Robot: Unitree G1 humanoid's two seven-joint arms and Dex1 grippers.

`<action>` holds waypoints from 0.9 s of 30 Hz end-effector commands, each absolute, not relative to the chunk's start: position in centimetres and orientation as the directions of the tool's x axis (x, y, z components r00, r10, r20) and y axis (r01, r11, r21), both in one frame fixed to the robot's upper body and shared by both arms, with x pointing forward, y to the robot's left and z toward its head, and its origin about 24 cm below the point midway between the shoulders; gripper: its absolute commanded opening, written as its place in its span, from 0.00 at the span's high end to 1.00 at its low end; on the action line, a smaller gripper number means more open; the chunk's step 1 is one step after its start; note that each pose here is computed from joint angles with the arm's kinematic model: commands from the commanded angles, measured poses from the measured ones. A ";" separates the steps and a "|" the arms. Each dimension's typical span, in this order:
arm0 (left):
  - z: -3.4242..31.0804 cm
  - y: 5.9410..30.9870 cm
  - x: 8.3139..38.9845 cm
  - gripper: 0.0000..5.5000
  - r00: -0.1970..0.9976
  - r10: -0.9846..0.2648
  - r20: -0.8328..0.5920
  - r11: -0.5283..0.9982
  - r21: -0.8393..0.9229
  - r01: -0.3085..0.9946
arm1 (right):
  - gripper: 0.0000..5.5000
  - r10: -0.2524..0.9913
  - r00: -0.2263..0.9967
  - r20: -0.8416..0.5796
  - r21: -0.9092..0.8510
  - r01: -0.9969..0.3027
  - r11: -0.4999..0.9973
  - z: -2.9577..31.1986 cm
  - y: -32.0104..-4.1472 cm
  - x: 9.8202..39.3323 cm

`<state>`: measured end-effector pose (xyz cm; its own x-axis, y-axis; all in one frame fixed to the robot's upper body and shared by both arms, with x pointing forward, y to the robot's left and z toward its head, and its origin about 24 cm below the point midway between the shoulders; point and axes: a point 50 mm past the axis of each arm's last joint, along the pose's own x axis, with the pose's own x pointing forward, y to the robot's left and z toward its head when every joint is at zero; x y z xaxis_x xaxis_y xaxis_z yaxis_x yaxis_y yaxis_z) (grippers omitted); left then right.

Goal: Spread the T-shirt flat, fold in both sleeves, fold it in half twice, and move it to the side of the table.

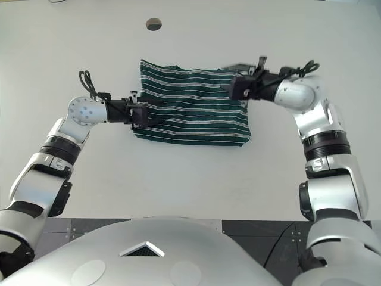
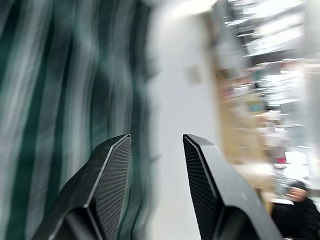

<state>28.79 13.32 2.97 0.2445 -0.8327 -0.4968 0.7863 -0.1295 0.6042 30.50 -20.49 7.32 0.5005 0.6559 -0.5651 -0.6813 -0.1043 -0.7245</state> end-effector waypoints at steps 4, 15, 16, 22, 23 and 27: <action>-0.7 15.9 29.2 0.60 0.305 -0.488 -0.818 -0.582 0.565 0.585 | 0.65 0.419 0.107 -0.902 -0.319 -0.819 -0.477 3.1 -19.9 27.6; 1.2 12.0 32.7 0.60 0.343 -0.673 -0.655 -0.732 0.525 -0.434 | 0.65 0.633 -0.415 -0.653 -0.216 -0.700 -0.681 7.0 -3.1 21.3; 0.7 12.6 32.3 0.60 0.324 -0.687 -0.651 -0.717 0.533 -0.448 | 0.65 0.656 -0.382 -0.651 -0.240 -0.717 -0.655 6.8 -2.7 21.6; 0.1 18.2 31.2 0.60 0.272 -0.756 -0.595 -0.641 0.586 -0.496 | 0.65 0.785 -0.209 -0.583 -0.309 -0.836 -0.453 8.1 -7.1 23.4; 1.2 18.2 31.5 0.60 0.258 -0.809 -0.528 -0.578 0.630 -0.518 | 0.65 0.821 -0.197 -0.536 -0.304 -0.862 -0.406 9.0 -7.9 23.5; 10.5 17.5 32.8 0.60 0.253 -0.967 -0.001 -0.155 0.792 -0.591 | 0.65 0.933 -0.120 -0.340 -0.237 -0.949 -0.208 13.3 -12.3 24.8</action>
